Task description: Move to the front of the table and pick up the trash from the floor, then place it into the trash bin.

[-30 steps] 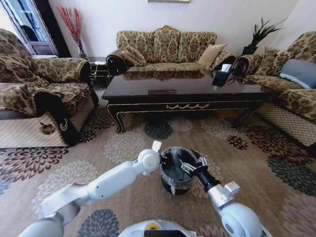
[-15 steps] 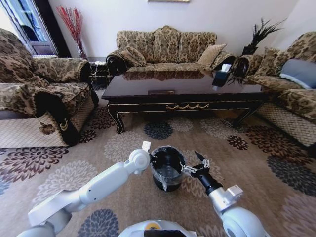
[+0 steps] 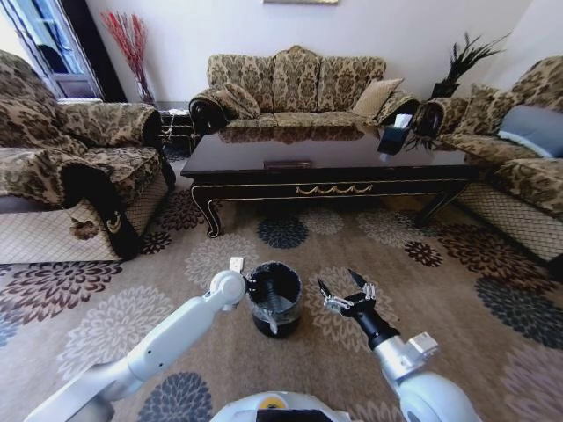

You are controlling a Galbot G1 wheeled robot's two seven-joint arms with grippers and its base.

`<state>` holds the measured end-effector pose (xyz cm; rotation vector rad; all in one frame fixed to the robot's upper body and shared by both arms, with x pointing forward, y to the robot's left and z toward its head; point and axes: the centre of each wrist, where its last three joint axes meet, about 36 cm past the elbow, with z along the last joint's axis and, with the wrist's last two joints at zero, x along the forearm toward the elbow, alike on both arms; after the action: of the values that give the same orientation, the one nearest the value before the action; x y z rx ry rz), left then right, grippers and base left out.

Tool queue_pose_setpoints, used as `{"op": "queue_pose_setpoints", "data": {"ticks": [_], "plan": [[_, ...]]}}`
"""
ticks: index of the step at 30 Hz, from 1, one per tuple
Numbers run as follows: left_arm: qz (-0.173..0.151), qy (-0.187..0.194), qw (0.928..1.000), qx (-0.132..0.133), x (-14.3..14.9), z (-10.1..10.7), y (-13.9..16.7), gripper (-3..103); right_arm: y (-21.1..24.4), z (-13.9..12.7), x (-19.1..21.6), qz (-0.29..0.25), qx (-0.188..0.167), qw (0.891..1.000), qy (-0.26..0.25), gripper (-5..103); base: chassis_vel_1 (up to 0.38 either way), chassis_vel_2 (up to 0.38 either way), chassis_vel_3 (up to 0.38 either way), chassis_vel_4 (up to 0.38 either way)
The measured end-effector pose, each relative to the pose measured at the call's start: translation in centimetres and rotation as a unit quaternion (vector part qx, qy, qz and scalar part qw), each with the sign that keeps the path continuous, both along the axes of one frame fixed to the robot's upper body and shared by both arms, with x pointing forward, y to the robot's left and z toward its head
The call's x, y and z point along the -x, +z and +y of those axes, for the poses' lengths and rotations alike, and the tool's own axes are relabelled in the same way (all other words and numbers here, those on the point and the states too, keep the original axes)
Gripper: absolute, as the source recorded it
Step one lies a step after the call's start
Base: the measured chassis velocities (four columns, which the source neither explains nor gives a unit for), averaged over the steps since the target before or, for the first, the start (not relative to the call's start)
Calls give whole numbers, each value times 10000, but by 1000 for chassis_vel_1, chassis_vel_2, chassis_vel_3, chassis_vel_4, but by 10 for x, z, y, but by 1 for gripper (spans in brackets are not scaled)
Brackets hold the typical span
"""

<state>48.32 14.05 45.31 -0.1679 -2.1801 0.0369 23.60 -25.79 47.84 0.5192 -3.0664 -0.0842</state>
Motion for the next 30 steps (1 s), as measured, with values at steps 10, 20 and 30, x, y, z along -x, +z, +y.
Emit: {"op": "queue_pose_setpoints", "data": {"ticks": [10, 20, 30], "plan": [[-48, 74, 10000, 34, 8, 5, 0, 36, -2, 0, 0, 28, -33, 10000, -37, 100, 0, 0, 0, 0], [-598, 109, 9978, 268, 36, 25, 30, 74, -8, 2, 1, 64, -130, 9998, -137, 100, 0, 0, 0, 0], [-2358, 137, 9711, -329, 89, 93, 34, 100, -24, -5, -6, -21, -234, 9978, -612, 100, 0, 0, 0, 0]]}}
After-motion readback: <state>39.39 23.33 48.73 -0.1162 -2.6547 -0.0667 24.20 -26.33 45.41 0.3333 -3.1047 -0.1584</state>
